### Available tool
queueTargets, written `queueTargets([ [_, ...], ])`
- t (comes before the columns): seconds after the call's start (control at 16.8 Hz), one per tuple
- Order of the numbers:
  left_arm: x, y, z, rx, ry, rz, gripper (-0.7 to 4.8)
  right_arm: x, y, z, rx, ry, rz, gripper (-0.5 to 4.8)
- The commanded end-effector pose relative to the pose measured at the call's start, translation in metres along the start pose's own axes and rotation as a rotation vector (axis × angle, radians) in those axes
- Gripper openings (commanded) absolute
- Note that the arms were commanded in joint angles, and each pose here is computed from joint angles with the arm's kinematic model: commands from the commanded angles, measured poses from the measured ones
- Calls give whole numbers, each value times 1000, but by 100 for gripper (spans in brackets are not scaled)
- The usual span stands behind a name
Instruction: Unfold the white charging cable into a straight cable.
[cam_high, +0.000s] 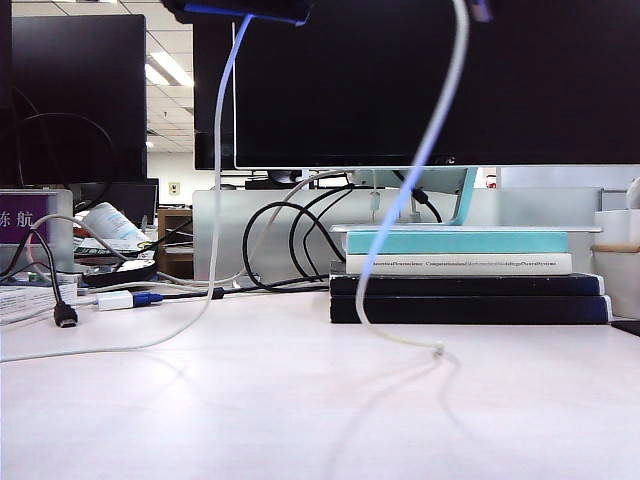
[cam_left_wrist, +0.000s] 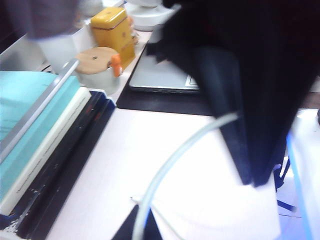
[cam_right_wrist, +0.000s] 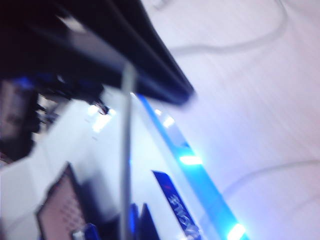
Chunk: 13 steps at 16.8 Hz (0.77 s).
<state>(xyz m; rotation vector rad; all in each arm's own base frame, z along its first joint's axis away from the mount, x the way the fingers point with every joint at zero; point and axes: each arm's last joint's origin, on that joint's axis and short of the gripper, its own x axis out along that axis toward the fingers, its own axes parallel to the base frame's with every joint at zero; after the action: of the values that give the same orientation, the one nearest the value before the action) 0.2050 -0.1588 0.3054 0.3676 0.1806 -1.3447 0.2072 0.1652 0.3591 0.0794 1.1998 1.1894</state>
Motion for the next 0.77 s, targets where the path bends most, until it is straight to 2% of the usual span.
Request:
queueTargets([
  [0.06, -1, 2, 3, 17, 6, 54, -6, -1, 1, -3, -7, 16, -12, 11],
  [0.18, -3, 4, 6, 26, 25, 111, -6, -2, 1, -5, 6, 38, -35, 11],
  [0.48, -13, 12, 27, 65, 30, 189, -6, -2, -3, -12, 45, 97, -176, 11],
  [0.77, -27, 23, 36, 58, 56, 264, -6, -3, -5, -12, 45, 104, -247, 12],
])
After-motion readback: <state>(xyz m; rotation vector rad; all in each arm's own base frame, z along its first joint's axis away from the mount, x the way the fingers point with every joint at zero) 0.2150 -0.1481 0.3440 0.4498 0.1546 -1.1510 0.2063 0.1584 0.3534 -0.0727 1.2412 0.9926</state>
